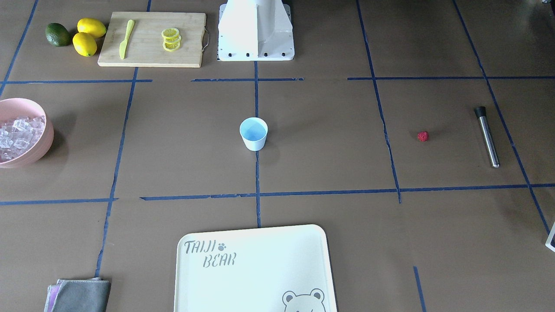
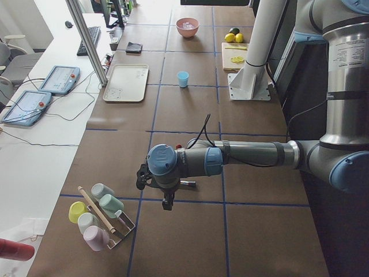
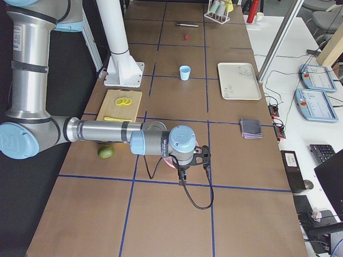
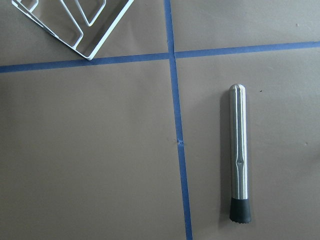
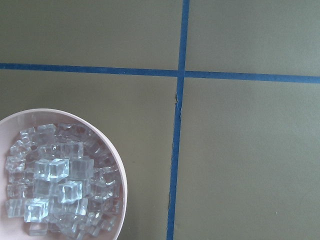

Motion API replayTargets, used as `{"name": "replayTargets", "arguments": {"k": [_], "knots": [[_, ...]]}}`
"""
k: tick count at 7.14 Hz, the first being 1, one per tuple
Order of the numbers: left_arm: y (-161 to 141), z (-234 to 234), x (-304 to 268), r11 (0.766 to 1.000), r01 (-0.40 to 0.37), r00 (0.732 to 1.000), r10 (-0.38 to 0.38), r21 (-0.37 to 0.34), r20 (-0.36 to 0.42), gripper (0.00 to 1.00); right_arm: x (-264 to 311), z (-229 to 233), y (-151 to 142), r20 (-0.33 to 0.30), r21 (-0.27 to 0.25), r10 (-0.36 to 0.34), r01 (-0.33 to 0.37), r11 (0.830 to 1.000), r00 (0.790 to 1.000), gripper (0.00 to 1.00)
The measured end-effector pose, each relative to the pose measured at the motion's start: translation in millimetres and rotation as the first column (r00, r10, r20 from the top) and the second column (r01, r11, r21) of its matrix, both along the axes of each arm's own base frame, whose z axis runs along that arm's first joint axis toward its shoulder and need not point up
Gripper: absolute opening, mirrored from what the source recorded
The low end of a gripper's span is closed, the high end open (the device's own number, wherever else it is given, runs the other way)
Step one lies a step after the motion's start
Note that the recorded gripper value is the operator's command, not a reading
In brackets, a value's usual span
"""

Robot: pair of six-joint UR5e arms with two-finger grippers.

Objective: Mash ice and strawberries in cup
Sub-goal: 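Move the right gripper over the pink bowl of ice cubes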

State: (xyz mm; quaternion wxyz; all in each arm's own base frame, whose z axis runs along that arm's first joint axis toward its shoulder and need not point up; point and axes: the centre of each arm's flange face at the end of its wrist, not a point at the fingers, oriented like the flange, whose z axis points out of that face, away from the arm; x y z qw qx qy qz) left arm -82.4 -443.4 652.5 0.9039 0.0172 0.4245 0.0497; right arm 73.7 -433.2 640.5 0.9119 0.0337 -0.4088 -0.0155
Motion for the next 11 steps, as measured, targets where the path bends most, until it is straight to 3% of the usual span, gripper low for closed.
{"name": "replayTargets", "arguments": {"k": [6, 9, 11], "knots": [[-1, -1, -1, 1.0, 0.002, 1.0, -0.002, 0.0, 0.009, 1.0, 0, -4, -2, 0.005, -0.046, 0.05, -0.049, 0.998, 0.999, 1.0], [-8, -7, -3, 1.0, -0.001, 0.999, 0.001, 0.016, 0.035, 1.0, 0, -17, -8, 0.006, -0.021, 0.053, -0.052, 0.998, 0.999, 0.99], [-14, -10, -2, 1.0, -0.002, 0.999, 0.001, 0.024, 0.039, 1.0, 1, -41, -30, 0.005, 0.024, 0.057, -0.057, 0.998, 0.998, 0.99]]}}
